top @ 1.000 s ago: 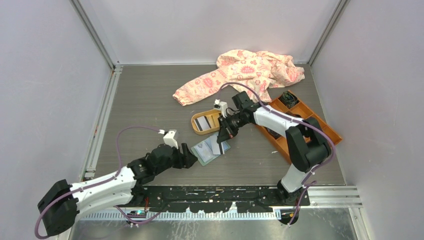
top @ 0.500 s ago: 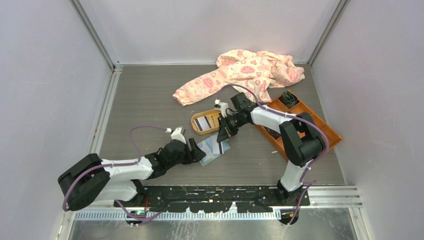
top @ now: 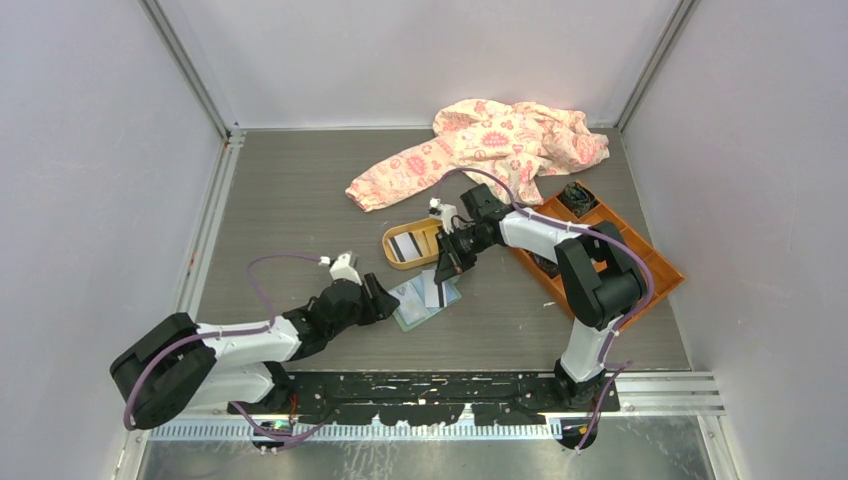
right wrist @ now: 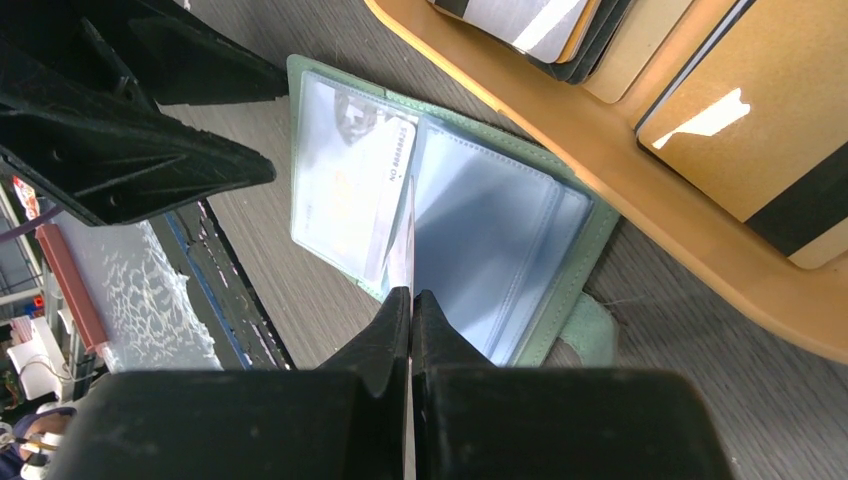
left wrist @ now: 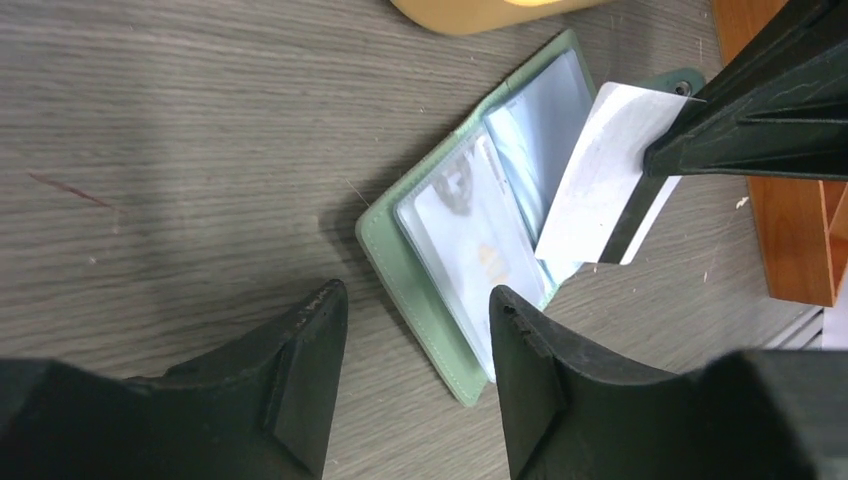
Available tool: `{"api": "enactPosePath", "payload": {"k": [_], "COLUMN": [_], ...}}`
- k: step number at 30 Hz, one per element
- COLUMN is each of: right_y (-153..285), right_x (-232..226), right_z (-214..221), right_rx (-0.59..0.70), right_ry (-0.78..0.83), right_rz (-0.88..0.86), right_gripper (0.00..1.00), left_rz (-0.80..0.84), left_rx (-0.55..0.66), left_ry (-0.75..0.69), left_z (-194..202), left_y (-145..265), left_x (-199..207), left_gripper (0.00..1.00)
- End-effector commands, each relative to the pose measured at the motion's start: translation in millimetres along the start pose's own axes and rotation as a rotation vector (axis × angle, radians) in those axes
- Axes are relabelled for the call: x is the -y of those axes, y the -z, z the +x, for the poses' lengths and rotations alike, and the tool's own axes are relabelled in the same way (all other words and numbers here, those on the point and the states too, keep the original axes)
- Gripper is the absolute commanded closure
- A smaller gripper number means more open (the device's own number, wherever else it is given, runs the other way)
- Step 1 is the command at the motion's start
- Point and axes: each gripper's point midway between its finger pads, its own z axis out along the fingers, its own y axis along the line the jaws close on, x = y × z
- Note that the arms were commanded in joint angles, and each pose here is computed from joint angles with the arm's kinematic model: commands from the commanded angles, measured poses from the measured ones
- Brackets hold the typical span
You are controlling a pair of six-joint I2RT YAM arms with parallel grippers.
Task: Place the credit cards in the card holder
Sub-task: Insert the credit card into the card holder.
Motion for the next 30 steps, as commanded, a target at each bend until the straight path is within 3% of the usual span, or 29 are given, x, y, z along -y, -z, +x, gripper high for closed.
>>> {"api": "enactPosePath", "payload": {"k": [1,6,9,16,24,30], "right_y": [4.0,3.5,3.6,4.7,19.4,13.8], "right_x": [-1.7,-2.7,-3.4,-1.3,7.3,15.2], "right_z": [-14.8,-13.5,-13.1,-13.9,-17.6,-4.4], "right_rx": [0.028,0.025,0.025,0.036,0.141,0.121], "right_ry": [0.023,0.013,0.006,-0.027,-0.211,-0.248], "right_rz": [0.006,-0.001,-0.003,-0.003,-0.060,-0.038], "right_gripper": [0.99,0.99,0.99,0.99,0.99,0.99], "left_rz": [0.056,0.082,0.080,0.005,0.004,0.015], "left_rx": [0.043,0.006,-0.033,-0.102,-0.143,-0.141], "left_ry": [-0.027,-0.023,-0.040,-0.132,-0.178,-0.182], "left_z": [-16.2,-15.8,-11.7,-3.1,3.2,0.0], "left_y": [-5.6,-18.4,-26.3,-35.1,-39.0,-37.7], "left_x": [10.1,12.6,11.2,-3.8,-5.8,-0.6], "left_gripper": [0.47,0.54,0.72,0.93,0.95,0.92]}}
